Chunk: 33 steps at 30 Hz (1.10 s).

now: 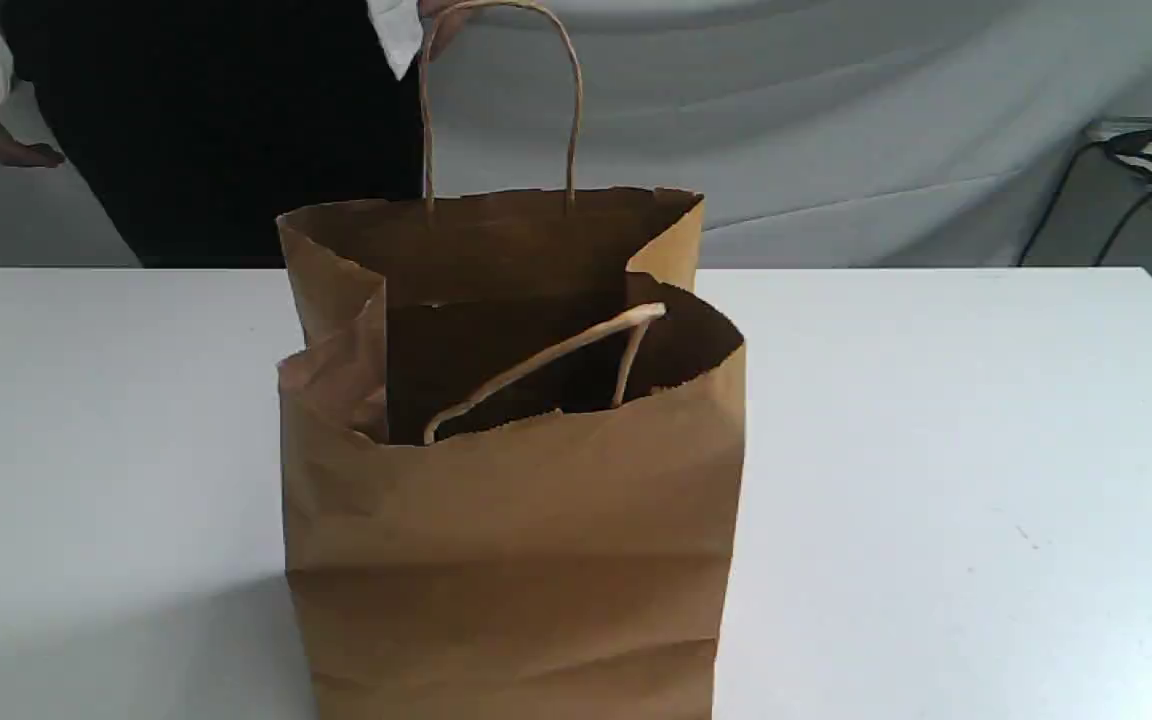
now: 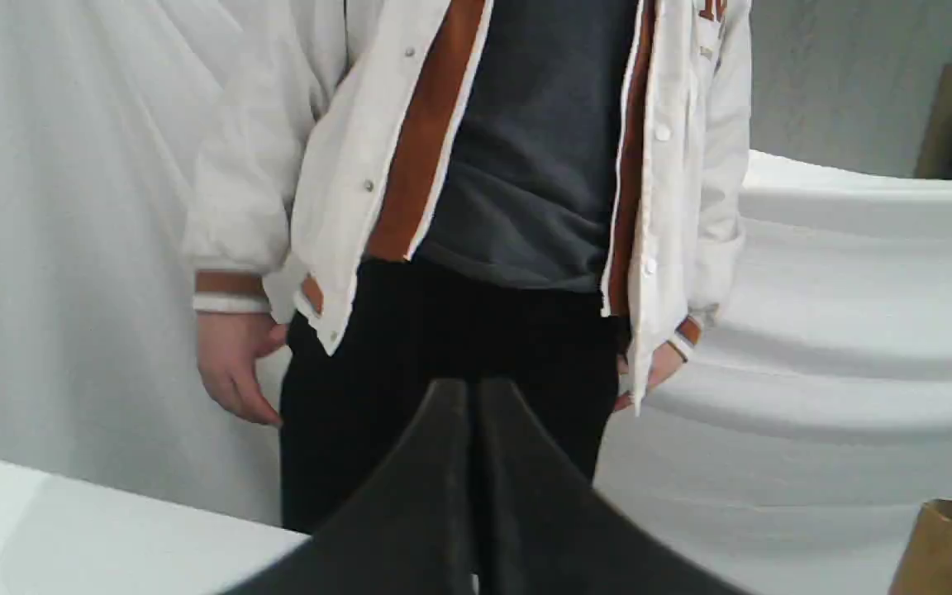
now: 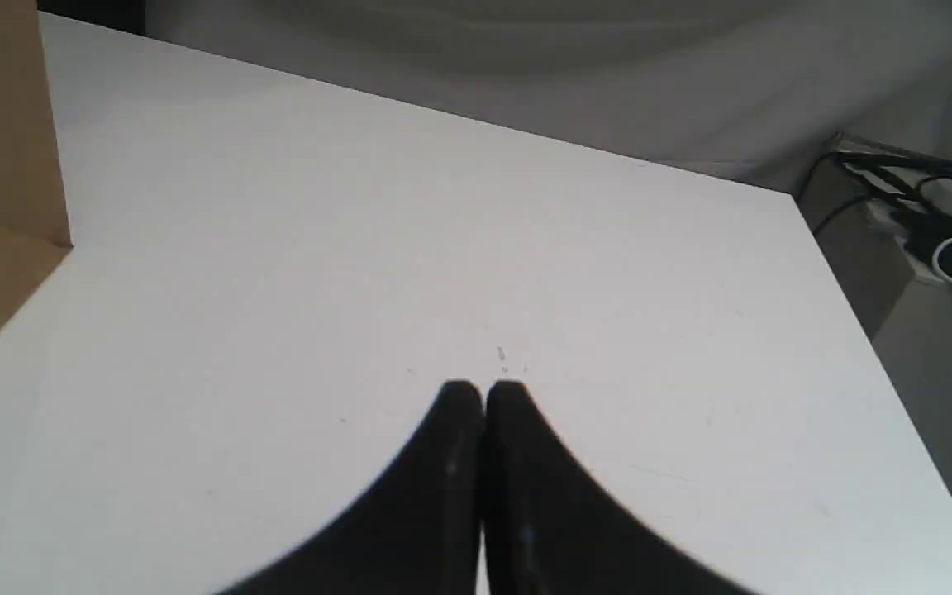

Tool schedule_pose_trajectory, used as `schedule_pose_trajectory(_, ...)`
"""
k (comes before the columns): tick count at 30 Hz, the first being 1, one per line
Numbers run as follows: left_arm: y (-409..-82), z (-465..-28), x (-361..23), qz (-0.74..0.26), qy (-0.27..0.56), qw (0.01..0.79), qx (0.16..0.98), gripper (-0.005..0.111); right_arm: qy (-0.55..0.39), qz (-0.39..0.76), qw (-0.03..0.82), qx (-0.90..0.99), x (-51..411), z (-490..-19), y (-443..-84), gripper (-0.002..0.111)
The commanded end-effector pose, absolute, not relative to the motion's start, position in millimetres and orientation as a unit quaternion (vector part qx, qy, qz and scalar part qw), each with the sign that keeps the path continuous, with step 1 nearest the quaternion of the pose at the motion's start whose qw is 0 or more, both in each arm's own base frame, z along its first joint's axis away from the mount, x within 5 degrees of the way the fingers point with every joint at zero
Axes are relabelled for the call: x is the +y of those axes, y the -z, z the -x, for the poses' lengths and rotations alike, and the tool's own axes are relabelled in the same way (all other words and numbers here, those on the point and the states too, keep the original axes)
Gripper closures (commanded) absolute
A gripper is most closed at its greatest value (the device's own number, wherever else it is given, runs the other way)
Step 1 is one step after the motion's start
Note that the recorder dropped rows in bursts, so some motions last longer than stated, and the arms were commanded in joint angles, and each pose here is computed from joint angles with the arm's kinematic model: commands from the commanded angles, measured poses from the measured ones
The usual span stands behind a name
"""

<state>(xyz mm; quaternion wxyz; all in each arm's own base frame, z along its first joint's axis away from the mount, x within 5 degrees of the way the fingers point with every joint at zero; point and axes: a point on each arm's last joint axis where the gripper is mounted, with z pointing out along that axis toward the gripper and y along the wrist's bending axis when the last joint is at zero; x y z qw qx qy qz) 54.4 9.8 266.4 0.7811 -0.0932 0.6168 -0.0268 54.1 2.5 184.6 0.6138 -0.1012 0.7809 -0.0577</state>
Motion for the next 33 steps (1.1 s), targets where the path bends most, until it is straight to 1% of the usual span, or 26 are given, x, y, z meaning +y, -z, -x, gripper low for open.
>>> schedule_pose_trajectory(1,-265,-54,10,0.067,-0.008,0.785,0.616,0.107,0.058,0.098,0.615,0.781,2,-54,-184,0.108)
schedule_pose_trajectory(6,-261,-55,9,0.059,-0.006,0.779,0.624,0.107,0.058,0.098,0.615,0.781,2,-54,-184,0.108)
schedule_pose_trajectory(9,-247,-58,5,0.022,-0.016,0.763,0.646,0.107,0.056,0.095,0.615,0.781,2,-54,-184,0.108)
schedule_pose_trajectory(16,-216,-63,1,0.032,0.020,0.737,0.675,0.107,0.056,0.095,0.615,0.781,2,-54,-184,0.108)
schedule_pose_trajectory(18,-216,-63,1,0.040,0.032,0.737,0.674,0.107,0.056,0.095,0.615,0.781,2,-54,-184,0.108)
schedule_pose_trajectory(23,-208,-63,1,0.015,0.006,0.709,0.705,0.107,0.057,0.096,0.615,0.781,2,-54,-184,0.108)
schedule_pose_trajectory(28,-201,-63,1,0.017,0.005,0.681,0.732,0.107,0.057,0.096,0.615,0.781,2,-54,-184,0.108)
schedule_pose_trajectory(33,-203,-63,1,0.017,0.006,0.688,0.726,0.107,0.057,0.096,0.615,0.781,2,-54,-184,0.108)
